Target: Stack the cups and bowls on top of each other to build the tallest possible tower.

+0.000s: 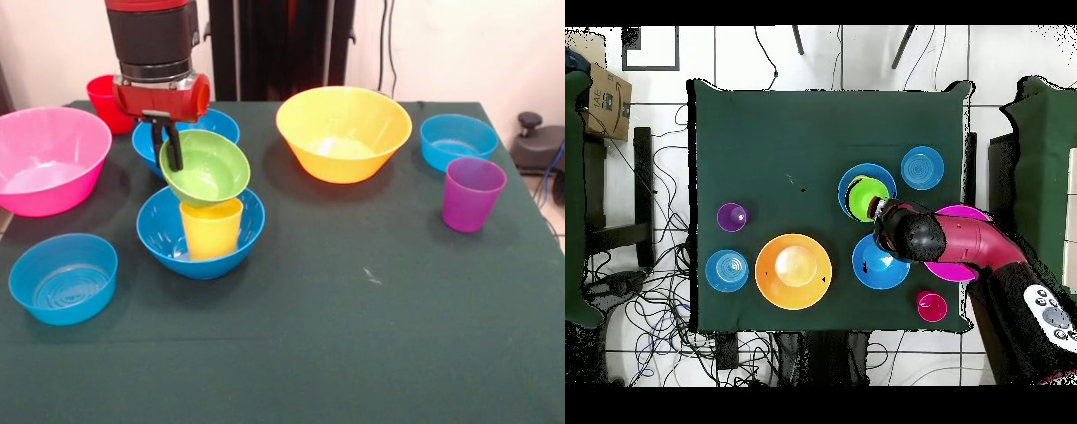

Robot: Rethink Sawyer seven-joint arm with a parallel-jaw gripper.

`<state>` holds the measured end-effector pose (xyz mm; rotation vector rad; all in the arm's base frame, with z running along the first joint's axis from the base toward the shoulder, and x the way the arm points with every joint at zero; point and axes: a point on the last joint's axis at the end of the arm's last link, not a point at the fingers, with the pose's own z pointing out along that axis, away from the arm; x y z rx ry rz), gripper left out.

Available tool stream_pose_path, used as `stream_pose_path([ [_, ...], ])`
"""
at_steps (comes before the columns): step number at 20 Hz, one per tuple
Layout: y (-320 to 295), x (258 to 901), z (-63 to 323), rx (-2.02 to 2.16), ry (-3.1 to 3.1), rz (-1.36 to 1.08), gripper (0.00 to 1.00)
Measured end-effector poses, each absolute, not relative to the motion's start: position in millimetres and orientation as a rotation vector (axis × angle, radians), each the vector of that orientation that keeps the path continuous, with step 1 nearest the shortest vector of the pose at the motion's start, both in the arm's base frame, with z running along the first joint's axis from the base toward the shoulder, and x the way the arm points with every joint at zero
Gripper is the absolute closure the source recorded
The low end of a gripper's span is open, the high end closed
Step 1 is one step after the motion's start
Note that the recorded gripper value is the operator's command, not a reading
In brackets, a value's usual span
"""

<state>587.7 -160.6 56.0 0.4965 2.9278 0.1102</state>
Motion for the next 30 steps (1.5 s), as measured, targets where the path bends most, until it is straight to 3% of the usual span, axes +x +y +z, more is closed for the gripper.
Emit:
stream_pose_path([
  [30, -118.4, 603.0, 51.1, 0.373, 2.93, 0.048, 1.0],
])
